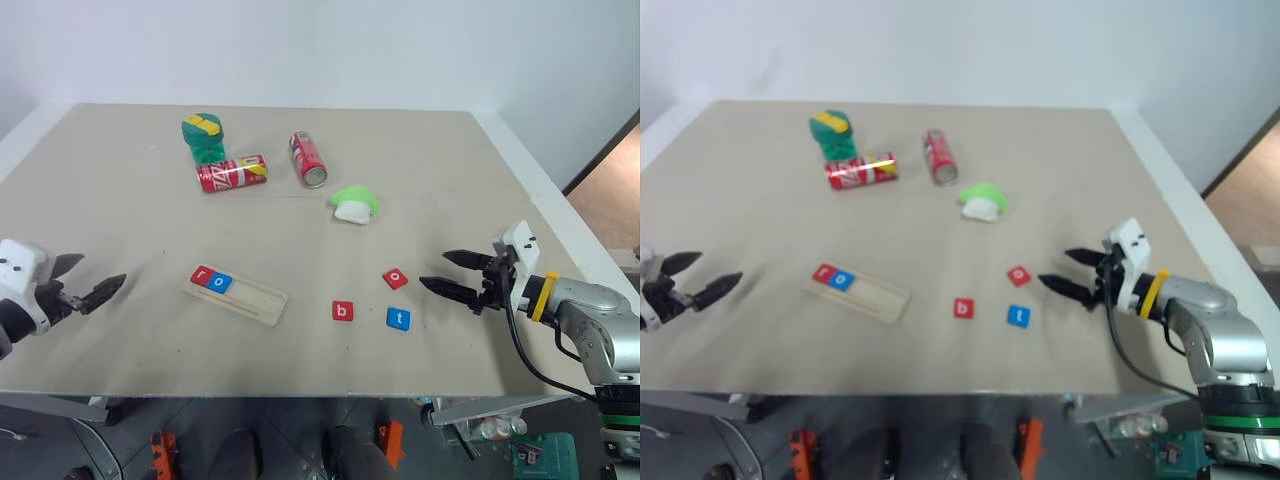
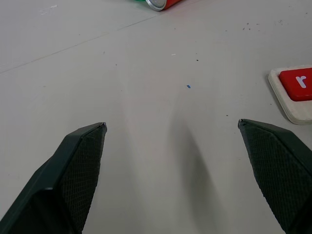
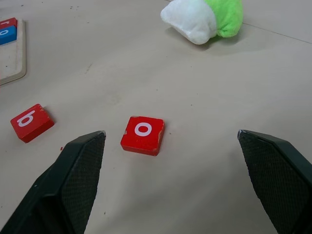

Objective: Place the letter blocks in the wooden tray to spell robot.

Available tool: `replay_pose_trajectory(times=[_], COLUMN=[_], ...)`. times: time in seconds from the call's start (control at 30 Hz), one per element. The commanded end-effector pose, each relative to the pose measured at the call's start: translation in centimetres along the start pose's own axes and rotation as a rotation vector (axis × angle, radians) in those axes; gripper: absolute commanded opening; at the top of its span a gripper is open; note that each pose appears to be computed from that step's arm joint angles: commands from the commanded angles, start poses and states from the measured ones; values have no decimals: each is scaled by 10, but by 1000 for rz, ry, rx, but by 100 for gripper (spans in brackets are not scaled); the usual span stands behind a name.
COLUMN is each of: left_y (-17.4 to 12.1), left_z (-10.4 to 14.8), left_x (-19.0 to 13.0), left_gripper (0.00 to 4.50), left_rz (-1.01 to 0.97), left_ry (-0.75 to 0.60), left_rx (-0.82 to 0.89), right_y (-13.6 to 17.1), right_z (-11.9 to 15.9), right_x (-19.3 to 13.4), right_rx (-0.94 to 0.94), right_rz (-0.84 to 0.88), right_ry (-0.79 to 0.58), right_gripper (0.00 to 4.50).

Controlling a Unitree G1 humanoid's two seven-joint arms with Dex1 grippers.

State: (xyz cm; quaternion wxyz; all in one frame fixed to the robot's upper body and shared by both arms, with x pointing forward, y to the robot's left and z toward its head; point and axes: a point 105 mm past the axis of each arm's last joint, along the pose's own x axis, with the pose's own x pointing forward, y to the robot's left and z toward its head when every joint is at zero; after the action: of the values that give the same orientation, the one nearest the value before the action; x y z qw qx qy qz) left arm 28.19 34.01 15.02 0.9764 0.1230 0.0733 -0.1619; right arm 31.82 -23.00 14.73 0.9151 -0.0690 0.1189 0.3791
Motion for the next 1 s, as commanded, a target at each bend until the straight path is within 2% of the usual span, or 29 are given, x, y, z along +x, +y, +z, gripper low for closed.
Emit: replay_pose_trajectory(times=[0.03, 0.13, 0.43, 0.53, 0.67, 0.73, 0.83, 1.0], left_y=[7, -5, -8, -25, -67, -78, -112, -126], left_z=[16, 20, 25, 29, 37, 38, 42, 43], left_x=[4, 14, 20, 26, 36, 38, 46, 61], left_gripper=[450, 450, 450, 450, 450, 450, 450, 450], left_rz=[-60, -127, -179, -265, -483, -537, -755, -926], left_ry=[-13, -38, -60, -77, -92, -92, -75, -40], left_rx=[107, 126, 177, 214, 282, 302, 399, 490], right_y=[-3, -4, -2, 10, 41, 48, 75, 99], right_z=[8, 10, 18, 25, 37, 39, 48, 47], right_x=[-3, 3, 7, 11, 27, 31, 48, 59], right_rx=[-66, -44, -64, -70, -101, -107, -152, -272], right_rz=[60, 71, 76, 125, 260, 290, 426, 572], right_ry=[19, -2, -19, -57, -100, -104, -118, -100], right_gripper=[449, 449, 449, 449, 449, 449, 449, 449])
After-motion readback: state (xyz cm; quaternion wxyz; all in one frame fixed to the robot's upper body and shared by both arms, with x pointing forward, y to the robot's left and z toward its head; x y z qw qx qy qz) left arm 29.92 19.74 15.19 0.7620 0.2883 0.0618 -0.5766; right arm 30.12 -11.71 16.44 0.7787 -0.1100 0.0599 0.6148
